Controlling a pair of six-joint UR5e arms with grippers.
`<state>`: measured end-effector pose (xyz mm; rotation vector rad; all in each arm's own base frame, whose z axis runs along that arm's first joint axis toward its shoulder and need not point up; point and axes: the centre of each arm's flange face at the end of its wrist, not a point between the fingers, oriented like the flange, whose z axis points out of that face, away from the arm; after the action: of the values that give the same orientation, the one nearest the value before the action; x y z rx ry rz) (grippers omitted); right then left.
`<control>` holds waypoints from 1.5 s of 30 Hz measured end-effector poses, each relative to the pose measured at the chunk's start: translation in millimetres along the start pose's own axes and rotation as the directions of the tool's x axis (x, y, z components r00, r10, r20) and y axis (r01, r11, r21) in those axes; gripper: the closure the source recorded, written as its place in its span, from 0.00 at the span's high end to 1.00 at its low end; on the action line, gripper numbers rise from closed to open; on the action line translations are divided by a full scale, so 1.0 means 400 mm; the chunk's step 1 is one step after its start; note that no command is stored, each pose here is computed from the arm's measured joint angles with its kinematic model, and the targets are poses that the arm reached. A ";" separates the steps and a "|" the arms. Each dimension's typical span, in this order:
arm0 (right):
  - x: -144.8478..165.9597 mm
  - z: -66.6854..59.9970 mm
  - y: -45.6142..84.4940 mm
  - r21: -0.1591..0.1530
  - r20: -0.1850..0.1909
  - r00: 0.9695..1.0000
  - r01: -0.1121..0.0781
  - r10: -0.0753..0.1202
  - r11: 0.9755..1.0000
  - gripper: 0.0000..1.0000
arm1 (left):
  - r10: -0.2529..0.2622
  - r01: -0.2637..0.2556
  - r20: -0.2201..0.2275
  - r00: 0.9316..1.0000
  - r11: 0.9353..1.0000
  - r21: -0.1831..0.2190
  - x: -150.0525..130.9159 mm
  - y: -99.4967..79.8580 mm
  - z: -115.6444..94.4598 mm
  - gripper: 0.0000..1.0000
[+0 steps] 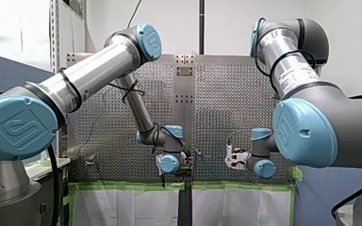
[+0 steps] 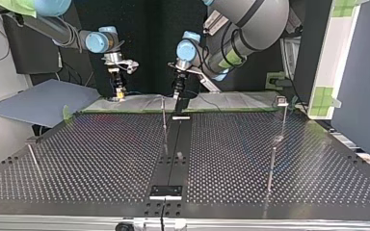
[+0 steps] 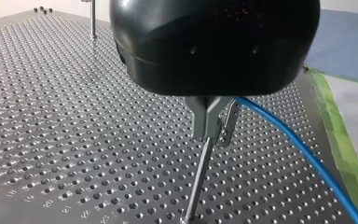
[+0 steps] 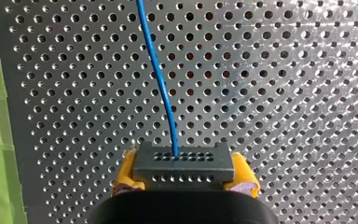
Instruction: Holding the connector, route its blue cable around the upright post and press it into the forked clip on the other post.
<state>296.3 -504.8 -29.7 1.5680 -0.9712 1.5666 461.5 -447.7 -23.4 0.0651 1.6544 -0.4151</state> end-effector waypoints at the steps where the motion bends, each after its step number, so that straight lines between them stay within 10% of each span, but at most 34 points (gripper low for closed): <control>1: 0.000 0.000 0.000 0.000 0.000 1.000 0.000 0.000 1.000 0.00 | -0.001 0.001 -0.001 1.000 1.000 0.001 0.002 0.001 0.000 0.01; 45: 0.012 0.016 0.018 -0.042 -0.054 0.998 -0.034 0.032 0.999 0.00 | -0.081 0.083 -0.046 0.996 0.996 0.030 0.038 0.033 0.129 0.01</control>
<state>292.8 -514.1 -25.1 1.4807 -0.9999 1.5916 512.1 -454.2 -44.9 0.0306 1.6990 -0.5056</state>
